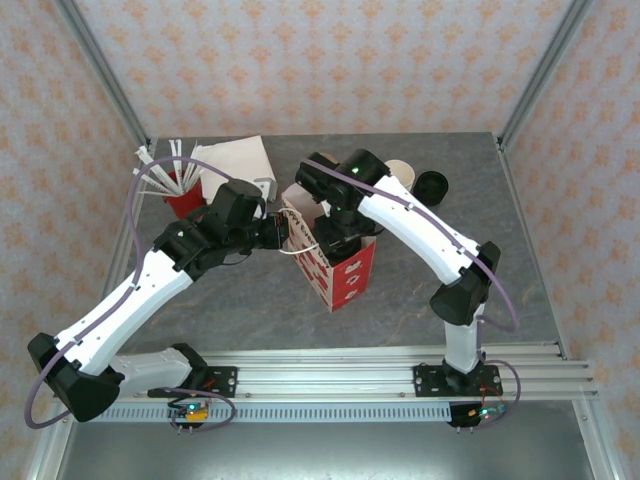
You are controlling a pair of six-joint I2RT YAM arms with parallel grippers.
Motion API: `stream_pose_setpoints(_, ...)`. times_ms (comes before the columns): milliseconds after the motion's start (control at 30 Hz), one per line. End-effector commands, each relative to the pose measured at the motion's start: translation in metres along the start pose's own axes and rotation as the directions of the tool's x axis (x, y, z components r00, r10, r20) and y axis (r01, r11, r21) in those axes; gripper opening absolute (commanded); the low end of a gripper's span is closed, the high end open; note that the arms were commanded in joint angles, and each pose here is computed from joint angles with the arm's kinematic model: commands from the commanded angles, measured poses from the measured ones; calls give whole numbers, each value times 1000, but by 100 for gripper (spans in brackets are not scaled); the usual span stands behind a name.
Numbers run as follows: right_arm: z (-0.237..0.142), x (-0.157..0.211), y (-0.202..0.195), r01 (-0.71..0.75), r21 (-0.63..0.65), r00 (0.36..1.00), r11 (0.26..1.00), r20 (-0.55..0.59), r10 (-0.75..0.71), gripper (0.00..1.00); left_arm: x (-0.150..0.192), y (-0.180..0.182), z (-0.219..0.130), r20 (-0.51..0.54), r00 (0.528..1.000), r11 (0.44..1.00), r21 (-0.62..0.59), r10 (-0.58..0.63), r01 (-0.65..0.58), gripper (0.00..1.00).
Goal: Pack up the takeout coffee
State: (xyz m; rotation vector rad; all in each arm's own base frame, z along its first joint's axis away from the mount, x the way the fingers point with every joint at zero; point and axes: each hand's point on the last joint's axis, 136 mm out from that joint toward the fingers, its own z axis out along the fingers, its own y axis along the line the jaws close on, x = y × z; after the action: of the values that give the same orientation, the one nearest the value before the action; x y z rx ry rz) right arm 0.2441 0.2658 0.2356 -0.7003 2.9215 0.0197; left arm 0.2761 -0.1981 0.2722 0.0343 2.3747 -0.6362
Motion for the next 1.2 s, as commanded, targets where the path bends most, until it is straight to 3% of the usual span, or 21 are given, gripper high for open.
stream_pose_setpoints(0,7,23,-12,18,57,993,998,-120,-11,62,-2,-3,-9,19,1000,1000,6,19,-19,7)
stream_pose_setpoints(1167,38,7,-12,49,23,989,999,-142,-45,62,0,-3,-9,14,1000,1000,9,20,-20,7)
